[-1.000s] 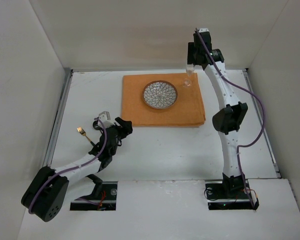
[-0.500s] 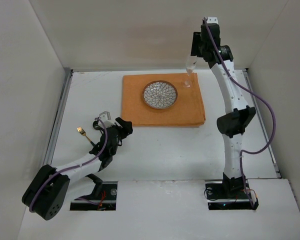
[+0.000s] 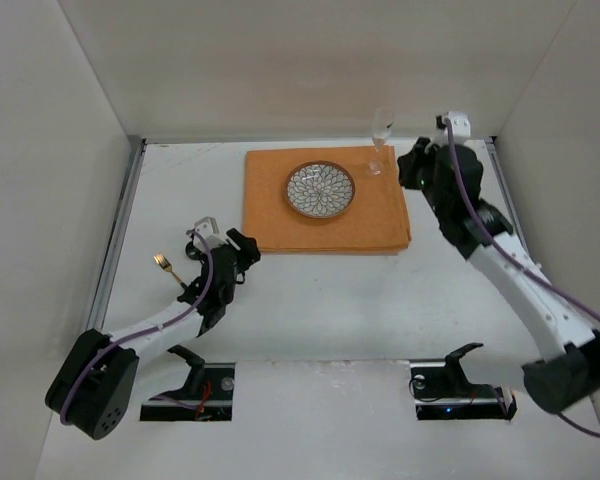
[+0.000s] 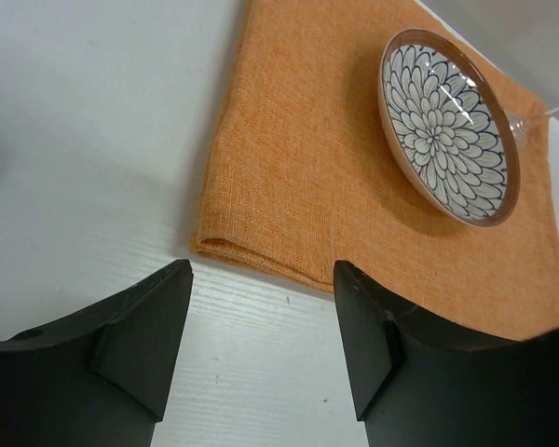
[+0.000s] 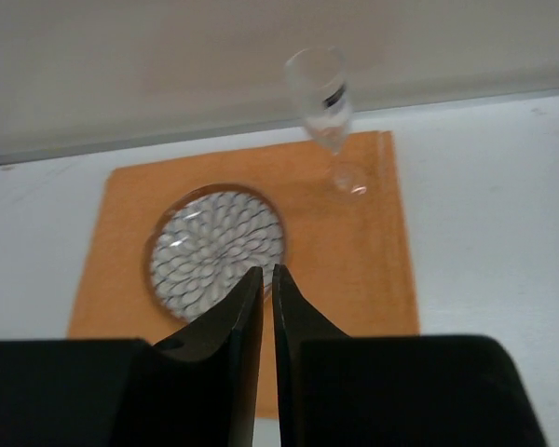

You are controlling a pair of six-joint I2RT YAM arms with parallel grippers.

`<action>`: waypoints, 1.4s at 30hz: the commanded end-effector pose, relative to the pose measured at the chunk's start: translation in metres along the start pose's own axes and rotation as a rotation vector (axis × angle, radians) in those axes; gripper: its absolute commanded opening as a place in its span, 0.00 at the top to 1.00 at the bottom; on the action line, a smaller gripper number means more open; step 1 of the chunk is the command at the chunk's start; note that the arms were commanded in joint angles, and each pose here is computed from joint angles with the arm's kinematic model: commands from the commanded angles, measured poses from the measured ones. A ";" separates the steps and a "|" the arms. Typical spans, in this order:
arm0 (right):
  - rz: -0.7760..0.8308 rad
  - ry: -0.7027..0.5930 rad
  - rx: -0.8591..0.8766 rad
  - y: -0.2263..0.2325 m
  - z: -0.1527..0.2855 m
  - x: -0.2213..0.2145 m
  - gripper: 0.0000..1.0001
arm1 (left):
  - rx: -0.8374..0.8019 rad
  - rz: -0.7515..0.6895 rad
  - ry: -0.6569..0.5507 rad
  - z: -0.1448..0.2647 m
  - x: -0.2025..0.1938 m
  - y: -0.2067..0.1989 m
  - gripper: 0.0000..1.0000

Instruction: Set the dinner table for one person

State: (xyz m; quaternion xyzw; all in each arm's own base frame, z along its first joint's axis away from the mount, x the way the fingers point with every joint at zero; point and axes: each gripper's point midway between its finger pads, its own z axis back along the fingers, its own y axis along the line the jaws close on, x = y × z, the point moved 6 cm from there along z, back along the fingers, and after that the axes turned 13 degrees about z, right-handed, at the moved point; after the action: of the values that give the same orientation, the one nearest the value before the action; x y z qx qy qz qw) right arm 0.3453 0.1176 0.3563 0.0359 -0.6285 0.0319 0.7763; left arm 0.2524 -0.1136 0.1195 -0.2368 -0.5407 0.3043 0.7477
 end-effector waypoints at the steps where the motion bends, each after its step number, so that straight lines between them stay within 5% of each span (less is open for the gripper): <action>1: -0.149 -0.190 0.116 0.021 0.024 -0.008 0.83 | 0.044 -0.045 -0.047 -0.006 0.009 -0.009 0.41; 12: -0.172 -0.087 0.199 0.043 0.057 -0.138 0.77 | 0.247 -0.079 -0.012 0.026 0.043 0.009 0.50; 22: -0.217 -0.103 0.295 0.060 0.066 -0.146 0.71 | 0.498 -0.110 0.143 0.020 0.024 0.062 0.58; 37: -0.208 -0.066 0.346 0.072 0.065 -0.155 0.69 | 0.573 -0.060 0.164 -0.018 0.019 0.086 0.72; 42: -0.212 -0.074 0.329 0.068 0.066 -0.154 0.69 | 0.593 -0.031 0.179 -0.015 0.016 0.094 0.93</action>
State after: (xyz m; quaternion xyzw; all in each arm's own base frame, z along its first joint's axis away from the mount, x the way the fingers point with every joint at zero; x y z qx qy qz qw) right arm 0.2427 0.1776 0.2057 0.2107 -0.6112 0.0627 0.7603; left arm 0.2533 -0.0349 0.0625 -0.0126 -0.3784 0.4118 0.8289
